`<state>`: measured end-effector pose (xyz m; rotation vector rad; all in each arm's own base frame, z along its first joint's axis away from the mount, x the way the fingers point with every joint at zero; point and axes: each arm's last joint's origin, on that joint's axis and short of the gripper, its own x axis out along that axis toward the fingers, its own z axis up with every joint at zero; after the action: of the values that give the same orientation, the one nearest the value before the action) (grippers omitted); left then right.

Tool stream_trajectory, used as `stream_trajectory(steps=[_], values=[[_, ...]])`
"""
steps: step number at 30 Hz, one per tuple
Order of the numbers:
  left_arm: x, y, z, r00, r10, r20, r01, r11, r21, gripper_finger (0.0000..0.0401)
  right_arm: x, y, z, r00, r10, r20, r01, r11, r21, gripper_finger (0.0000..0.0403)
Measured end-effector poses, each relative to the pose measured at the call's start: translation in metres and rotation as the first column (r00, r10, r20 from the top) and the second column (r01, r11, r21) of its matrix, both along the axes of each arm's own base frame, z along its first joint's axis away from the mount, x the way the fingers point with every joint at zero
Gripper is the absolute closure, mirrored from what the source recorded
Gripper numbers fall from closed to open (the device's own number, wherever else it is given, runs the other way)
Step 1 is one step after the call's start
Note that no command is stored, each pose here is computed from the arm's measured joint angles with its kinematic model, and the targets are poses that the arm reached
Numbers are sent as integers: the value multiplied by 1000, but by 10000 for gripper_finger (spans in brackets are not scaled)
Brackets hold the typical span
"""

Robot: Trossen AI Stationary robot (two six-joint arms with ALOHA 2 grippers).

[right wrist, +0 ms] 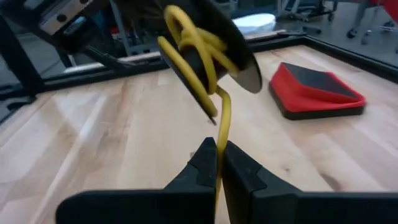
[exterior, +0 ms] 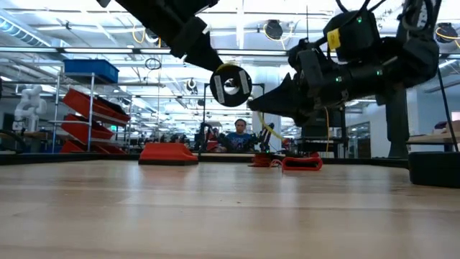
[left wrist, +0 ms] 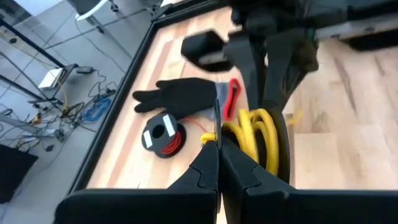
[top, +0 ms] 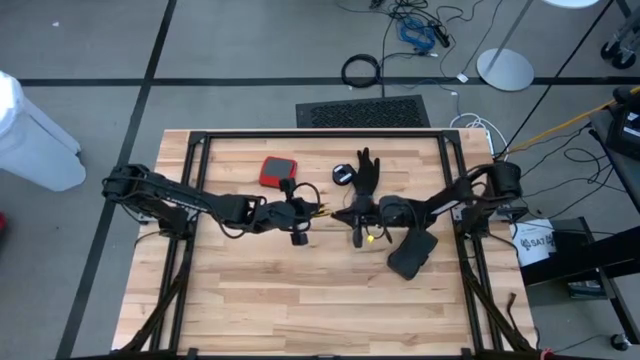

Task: Coil cords
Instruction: Coil the yellow wire onto spool

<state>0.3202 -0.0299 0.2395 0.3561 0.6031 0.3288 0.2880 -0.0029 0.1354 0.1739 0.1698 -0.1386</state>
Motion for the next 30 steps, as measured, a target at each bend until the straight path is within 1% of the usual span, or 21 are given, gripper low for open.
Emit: stream_trajectory(steps=[6,10,16,18,23,29,30], values=[[-3,2,-5,999,37,-39,-36,999,32,401,-6,6,15,1000,16,-22,-16,1000,-24,403],[-2,2,-7,998,45,-46,-43,998,38,401,-9,9,24,1000,8,-2,-8,999,-43,403],[1,4,-11,996,79,-38,-77,995,62,401,-2,10,34,1000,10,16,-10,999,-32,403],[3,6,-12,995,92,-23,-90,994,67,401,1,10,37,1000,11,16,-10,999,-34,403],[12,13,-16,983,180,36,-182,977,112,401,11,9,49,999,-24,35,26,998,-51,402],[22,20,-19,964,238,123,-252,960,119,401,18,7,59,994,-98,46,102,991,-87,402],[25,21,-18,955,251,155,-270,956,114,401,19,7,60,993,-111,49,115,989,-93,402]])
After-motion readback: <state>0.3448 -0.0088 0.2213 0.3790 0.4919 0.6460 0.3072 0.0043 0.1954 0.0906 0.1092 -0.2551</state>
